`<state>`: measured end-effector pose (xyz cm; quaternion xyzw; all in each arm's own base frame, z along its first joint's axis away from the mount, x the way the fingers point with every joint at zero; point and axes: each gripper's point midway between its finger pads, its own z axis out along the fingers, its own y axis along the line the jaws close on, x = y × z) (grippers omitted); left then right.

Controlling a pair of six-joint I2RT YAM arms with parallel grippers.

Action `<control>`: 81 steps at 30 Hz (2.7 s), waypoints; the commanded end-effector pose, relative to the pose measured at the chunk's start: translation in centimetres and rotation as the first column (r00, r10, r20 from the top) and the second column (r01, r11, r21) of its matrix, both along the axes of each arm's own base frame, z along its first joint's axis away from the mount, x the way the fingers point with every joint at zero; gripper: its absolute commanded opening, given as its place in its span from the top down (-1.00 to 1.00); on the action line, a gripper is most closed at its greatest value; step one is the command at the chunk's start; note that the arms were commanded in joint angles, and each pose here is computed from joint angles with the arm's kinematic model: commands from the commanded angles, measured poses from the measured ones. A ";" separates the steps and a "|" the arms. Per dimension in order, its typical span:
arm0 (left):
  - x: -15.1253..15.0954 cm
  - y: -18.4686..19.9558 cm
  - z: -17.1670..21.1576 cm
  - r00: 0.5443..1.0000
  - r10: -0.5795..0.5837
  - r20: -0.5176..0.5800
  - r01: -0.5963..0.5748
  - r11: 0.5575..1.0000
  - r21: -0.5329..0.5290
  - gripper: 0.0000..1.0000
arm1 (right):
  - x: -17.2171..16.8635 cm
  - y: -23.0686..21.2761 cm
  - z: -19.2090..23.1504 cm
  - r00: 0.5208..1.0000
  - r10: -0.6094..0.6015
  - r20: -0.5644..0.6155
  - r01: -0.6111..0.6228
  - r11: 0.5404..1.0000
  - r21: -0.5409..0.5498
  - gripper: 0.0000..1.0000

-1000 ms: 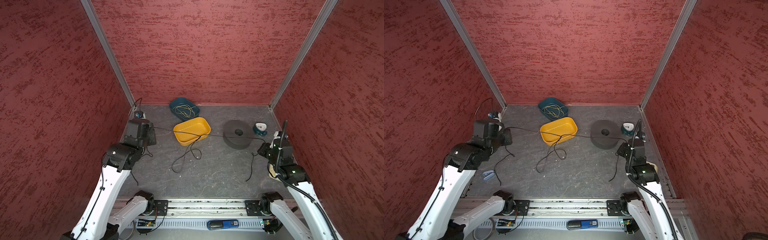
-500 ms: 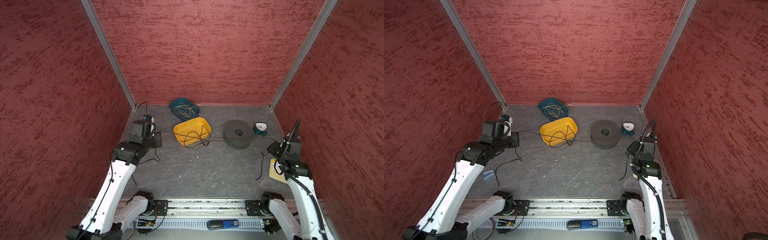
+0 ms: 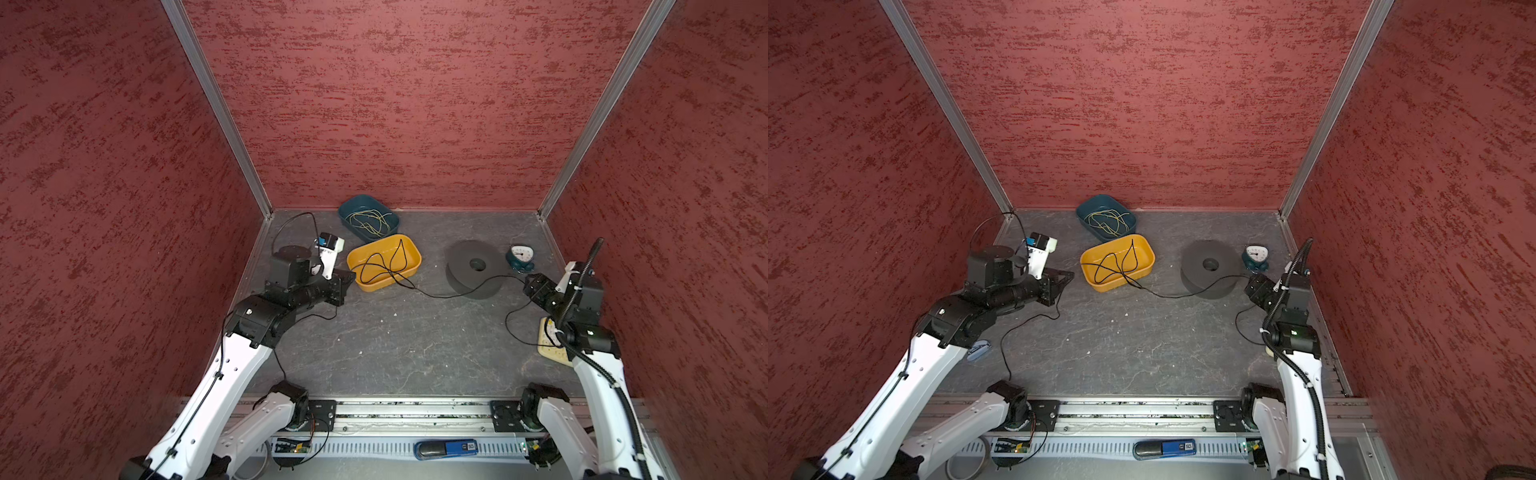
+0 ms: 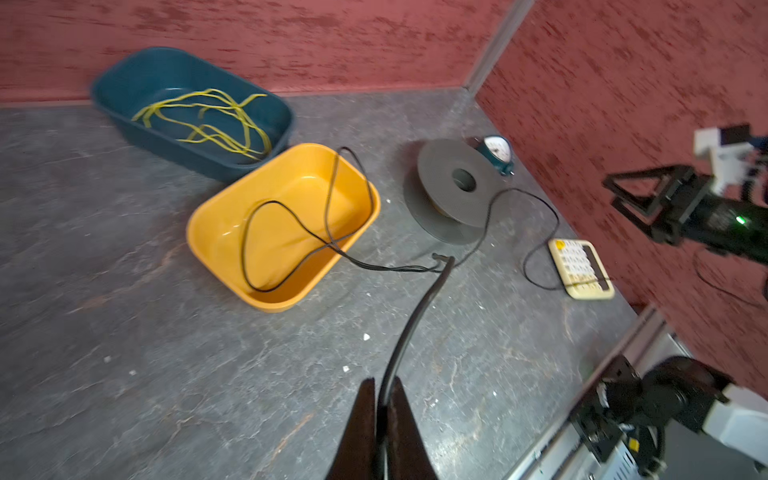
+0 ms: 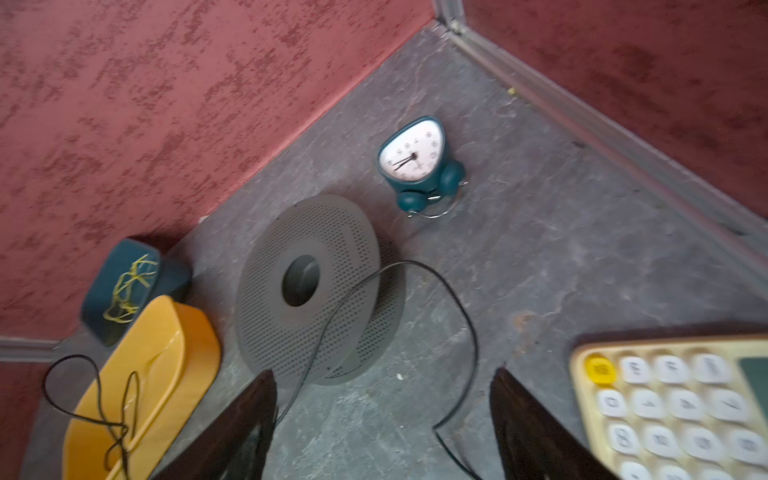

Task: Wrap the cables

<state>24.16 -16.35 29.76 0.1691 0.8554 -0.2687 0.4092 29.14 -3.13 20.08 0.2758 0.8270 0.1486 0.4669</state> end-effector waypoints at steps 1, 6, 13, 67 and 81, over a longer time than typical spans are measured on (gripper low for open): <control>-0.6 -1.5 0.8 0.996 -0.078 0.029 0.078 0.997 0.031 0.79 | 2.1 3.0 1.2 0.980 0.158 0.117 -0.169 0.981 0.096 -0.68; -2.0 -4.4 0.9 0.981 -0.186 0.057 0.183 0.982 0.055 0.79 | 3.1 5.9 0.9 0.951 0.276 0.139 -0.293 0.948 0.123 -0.75; -2.0 -5.9 -0.6 0.976 -0.210 0.056 0.201 0.970 0.135 0.79 | 2.7 12.9 -0.9 0.892 0.432 0.133 -0.452 0.859 0.240 -0.73; -0.2 -6.0 -1.3 0.981 -0.194 -0.029 0.187 0.968 -0.166 -0.42 | 3.6 20.5 3.7 0.874 0.442 0.204 -0.474 0.867 0.153 1.00; -0.9 -16.3 -12.5 0.898 -0.371 -0.237 0.343 0.927 -0.152 -0.26 | 4.0 20.1 6.4 0.878 0.393 0.272 -0.446 0.878 0.172 1.00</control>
